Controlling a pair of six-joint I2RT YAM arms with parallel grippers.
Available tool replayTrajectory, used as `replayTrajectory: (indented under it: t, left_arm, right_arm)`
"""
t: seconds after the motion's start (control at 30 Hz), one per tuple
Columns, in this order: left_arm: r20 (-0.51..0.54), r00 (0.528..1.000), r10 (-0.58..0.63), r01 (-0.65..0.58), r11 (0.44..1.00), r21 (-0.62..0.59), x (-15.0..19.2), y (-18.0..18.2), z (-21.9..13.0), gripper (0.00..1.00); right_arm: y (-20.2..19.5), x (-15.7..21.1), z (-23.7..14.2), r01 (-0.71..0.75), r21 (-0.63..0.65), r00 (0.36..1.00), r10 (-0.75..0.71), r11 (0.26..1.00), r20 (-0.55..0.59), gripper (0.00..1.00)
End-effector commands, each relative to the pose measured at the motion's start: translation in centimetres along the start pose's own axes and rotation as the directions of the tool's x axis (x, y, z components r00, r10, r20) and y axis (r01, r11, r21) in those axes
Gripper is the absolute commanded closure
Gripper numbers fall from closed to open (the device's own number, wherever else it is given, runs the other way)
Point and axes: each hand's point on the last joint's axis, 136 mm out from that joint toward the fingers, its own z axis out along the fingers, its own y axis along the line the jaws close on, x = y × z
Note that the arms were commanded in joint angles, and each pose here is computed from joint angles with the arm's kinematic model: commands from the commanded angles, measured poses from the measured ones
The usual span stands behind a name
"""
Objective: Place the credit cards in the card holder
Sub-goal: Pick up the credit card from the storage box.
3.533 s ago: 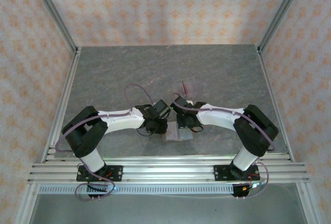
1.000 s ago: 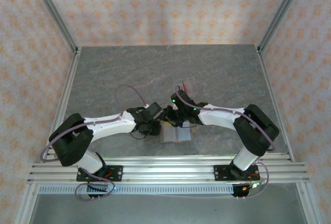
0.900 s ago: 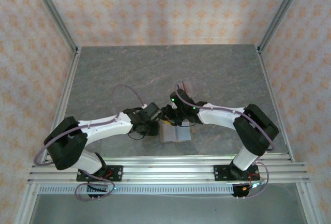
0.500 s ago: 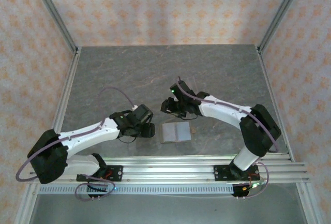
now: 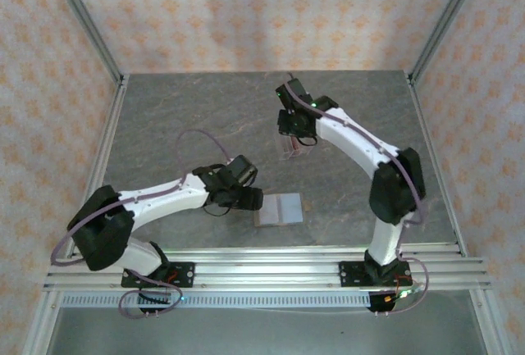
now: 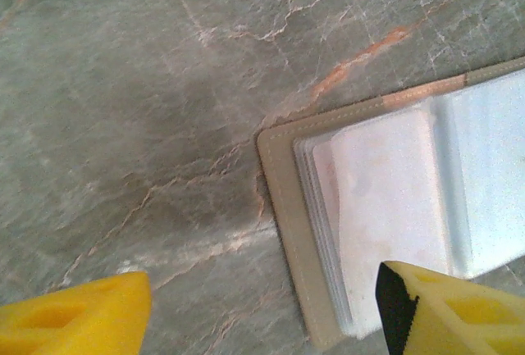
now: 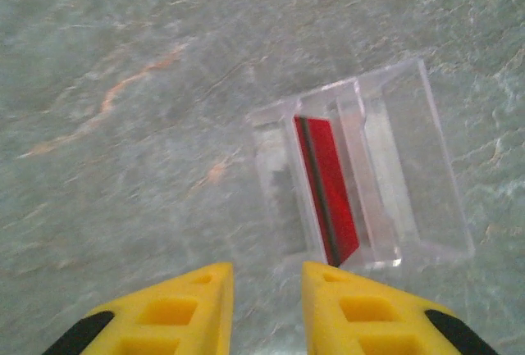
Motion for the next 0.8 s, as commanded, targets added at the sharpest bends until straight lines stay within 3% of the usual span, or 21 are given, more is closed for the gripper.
replayTrajectory:
  t: [0.0, 0.27, 0.77]
  left_arm:
    - [0.005, 0.999, 0.032, -0.032, 0.999, 0.006, -0.9, -0.8, 0.4, 0.28]
    - [-0.039, 0.998, 0.044, -0.045, 0.999, -0.022, -0.3, -0.3, 2.0, 0.33]
    - [-0.042, 0.999, 0.035, -0.035, 0.999, -0.014, -0.3, -0.5, 2.3, 0.35]
  right_arm:
    - [-2.2, 1.0, 2.3, 0.110, 0.151, 0.991, -0.097, 0.982, -0.093, 0.73]
    - [-2.9, 0.2, 4.7, 0.165, 0.245, 0.983, -0.140, 0.955, -0.116, 0.75]
    - [-3.0, 1.1, 7.1, 0.198, 0.235, 0.970, -0.155, 0.952, -0.189, 0.82]
